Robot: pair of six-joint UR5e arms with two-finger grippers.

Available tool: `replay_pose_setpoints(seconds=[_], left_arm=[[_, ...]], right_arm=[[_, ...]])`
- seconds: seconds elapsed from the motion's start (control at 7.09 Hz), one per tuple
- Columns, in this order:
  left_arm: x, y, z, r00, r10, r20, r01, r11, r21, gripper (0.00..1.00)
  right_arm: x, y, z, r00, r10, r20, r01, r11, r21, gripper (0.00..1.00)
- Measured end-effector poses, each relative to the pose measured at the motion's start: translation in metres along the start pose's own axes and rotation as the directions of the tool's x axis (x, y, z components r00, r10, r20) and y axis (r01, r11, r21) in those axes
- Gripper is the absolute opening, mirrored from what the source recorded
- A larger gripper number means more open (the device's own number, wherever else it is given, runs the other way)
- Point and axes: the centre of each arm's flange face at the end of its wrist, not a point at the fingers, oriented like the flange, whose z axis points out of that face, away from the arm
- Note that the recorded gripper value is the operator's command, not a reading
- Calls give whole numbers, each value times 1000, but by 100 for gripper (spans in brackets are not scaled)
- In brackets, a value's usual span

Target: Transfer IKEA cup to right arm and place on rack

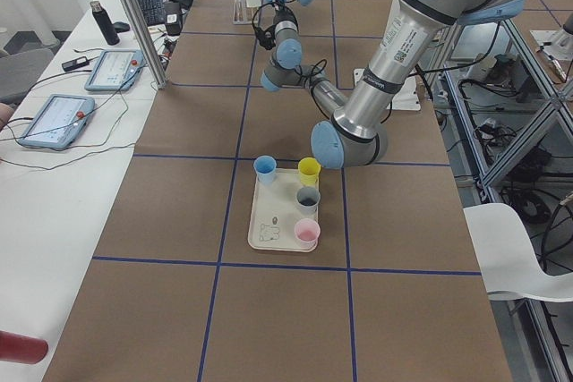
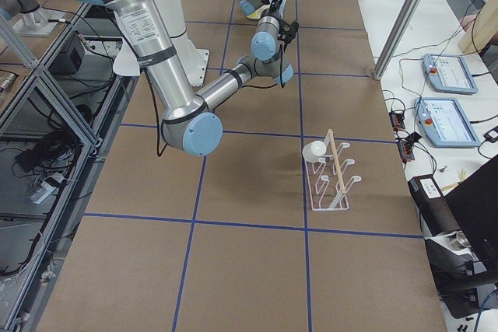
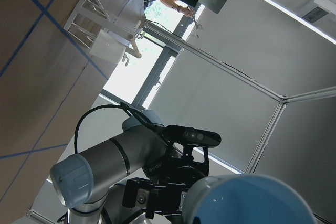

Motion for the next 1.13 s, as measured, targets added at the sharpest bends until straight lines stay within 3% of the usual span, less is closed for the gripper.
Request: replay_pose_setpoints(seconds=[0.14, 0.28, 0.42, 0.56, 0.71, 0.85, 0.99, 1.13], left_arm=[[-2, 1, 1, 1000, -2, 1, 2, 1000, -2, 0], [-2, 2, 3, 1000, -3, 0, 3, 1000, -5, 0], [-2, 3, 4, 1000, -3, -1, 3, 1000, -8, 0], [-1, 4, 5, 1000, -3, -1, 3, 1000, -9, 0], [-2, 4, 5, 1000, -4, 0, 4, 1000, -11, 0], [-3, 6, 6, 1000, -5, -1, 5, 1000, -14, 0], [-4, 7, 7, 1000, -6, -1, 6, 1000, -18, 0], [-4, 8, 7, 1000, -5, -3, 5, 1000, -20, 11]], right_arm=[[1, 1, 3, 1000, 5, 8, -5, 1000, 4, 98], [3, 2, 5, 1000, 9, 12, -9, 1000, 4, 91], [5, 3, 7, 1000, 13, 13, -13, 1000, 5, 77], [6, 3, 8, 1000, 16, 15, -16, 1000, 6, 48], [6, 4, 8, 1000, 15, 18, -16, 1000, 6, 13], [6, 4, 8, 1000, 15, 18, -15, 1000, 4, 0], [5, 5, 8, 1000, 14, 20, -15, 1000, 1, 0], [5, 6, 7, 1000, 13, 22, -13, 1000, -1, 0]])
